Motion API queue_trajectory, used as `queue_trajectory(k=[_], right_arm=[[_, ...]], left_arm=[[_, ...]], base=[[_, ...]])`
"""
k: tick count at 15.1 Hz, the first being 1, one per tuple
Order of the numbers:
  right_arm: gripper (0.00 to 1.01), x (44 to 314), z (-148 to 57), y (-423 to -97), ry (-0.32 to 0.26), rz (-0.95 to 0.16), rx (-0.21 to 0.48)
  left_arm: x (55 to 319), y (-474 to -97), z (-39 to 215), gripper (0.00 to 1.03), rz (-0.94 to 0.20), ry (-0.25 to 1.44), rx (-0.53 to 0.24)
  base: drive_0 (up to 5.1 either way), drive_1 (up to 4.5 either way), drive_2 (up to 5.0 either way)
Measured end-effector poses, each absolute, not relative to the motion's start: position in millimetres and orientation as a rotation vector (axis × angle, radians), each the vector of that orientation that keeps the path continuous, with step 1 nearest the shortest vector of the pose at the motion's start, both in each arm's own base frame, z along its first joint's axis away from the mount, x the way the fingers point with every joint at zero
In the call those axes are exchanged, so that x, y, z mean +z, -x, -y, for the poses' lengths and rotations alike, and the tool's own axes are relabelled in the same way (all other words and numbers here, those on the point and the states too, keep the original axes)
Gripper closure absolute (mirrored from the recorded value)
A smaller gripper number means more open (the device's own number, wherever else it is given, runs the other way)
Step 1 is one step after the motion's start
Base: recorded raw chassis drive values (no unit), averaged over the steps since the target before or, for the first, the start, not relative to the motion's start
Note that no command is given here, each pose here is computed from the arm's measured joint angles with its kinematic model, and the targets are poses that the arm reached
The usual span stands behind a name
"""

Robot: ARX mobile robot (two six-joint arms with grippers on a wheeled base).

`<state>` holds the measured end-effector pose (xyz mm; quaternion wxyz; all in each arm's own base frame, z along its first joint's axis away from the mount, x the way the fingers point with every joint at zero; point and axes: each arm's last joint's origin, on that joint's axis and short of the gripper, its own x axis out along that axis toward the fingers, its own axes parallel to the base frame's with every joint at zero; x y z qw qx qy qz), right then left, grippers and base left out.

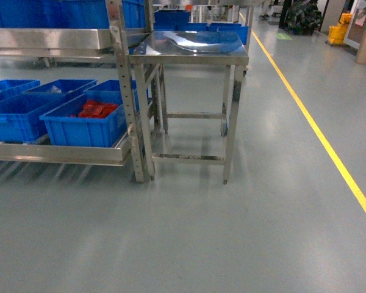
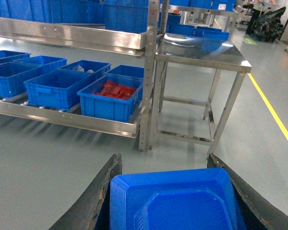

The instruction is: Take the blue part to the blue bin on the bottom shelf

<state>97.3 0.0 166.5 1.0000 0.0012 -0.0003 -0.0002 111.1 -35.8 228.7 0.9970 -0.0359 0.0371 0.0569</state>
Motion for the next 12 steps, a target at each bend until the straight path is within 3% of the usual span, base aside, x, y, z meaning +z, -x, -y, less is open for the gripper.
queue_trajectory(k=[12], right_arm=[[0.03, 166.8, 0.0, -97.3, -0.002, 0.004, 0.0]], left_arm=[[228.8, -111.0, 35.6, 0.59, -0.073, 0.073, 0.115]], base=[[0.0, 4.35, -4.3]])
